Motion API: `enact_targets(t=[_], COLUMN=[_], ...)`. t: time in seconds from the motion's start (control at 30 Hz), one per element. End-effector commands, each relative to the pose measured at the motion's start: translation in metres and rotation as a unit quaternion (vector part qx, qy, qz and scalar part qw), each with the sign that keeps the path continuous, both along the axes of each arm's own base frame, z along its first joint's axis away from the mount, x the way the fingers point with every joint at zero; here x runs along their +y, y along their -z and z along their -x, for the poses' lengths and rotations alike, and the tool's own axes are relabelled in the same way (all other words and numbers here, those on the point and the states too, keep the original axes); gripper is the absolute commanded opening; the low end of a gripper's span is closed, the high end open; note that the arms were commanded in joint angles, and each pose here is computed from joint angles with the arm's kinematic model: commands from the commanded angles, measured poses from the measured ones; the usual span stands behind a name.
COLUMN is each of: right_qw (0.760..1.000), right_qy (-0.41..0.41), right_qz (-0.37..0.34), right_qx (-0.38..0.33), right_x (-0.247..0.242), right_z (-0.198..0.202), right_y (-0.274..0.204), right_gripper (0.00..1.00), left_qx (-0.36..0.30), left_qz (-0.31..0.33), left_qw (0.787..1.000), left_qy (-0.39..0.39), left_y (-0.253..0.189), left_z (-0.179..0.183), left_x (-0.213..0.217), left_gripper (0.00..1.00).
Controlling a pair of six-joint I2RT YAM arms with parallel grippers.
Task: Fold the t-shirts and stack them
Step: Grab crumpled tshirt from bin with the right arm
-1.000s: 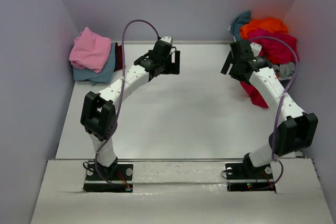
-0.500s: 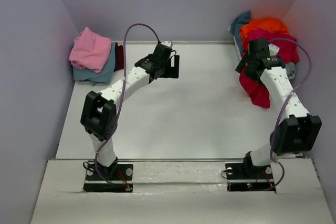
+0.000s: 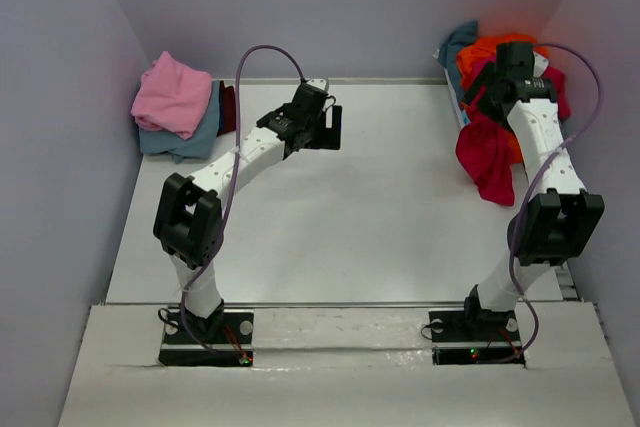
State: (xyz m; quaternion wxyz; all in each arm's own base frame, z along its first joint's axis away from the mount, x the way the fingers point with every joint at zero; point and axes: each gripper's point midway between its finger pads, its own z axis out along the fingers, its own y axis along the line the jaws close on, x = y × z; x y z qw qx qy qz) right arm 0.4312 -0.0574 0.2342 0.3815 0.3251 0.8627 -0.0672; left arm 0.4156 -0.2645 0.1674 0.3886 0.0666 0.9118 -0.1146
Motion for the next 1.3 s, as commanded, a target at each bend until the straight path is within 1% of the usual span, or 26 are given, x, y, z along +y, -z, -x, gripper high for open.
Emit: enact_targets(t=[0.0,0.3,0.57,0.67,0.97,1.27], right_qw=[0.998,0.999,0.999,0.999,0.999,1.0], right_qy=[-0.036,-0.035,-0.026,-0.023,-0.027,-0.022], right_qz=[-0.017,-0.021,-0.027,-0.03,-0.033,-0.012], right_qx=[-0.054,-0.026,0.011,0.014,0.008,0.001], right_x=[0.012,0.013,0.013,0.013,0.015,0.008], right_z=[-0.025,-0.017,-0.006,-0.006,-0.013,-0.014], right_y=[-0.048,-0.028,0.009,0.017,0.02,0.012], right_gripper=[1.0,1.0,0.99,0.98,0.9,0.74], left_qx=[-0.023,-0.024,-0.019,-0.021,-0.021,-0.022], left_qz=[0.01,0.004,0.007,0.005,-0.001,0.0], left_qw=[1.0,1.0,1.0,1.0,1.0,1.0], left_qy=[0.008,0.006,0.008,0.006,0.003,0.003], left_y=[-0.023,-0.02,-0.017,-0.017,-0.016,-0.019], left_z=[0.001,0.0,0.0,0.0,0.002,0.002], left_x=[0.0,0.001,-0.002,0.0,0.004,0.004], left_gripper=[0.99,0.99,0.99,0.99,0.99,0.99])
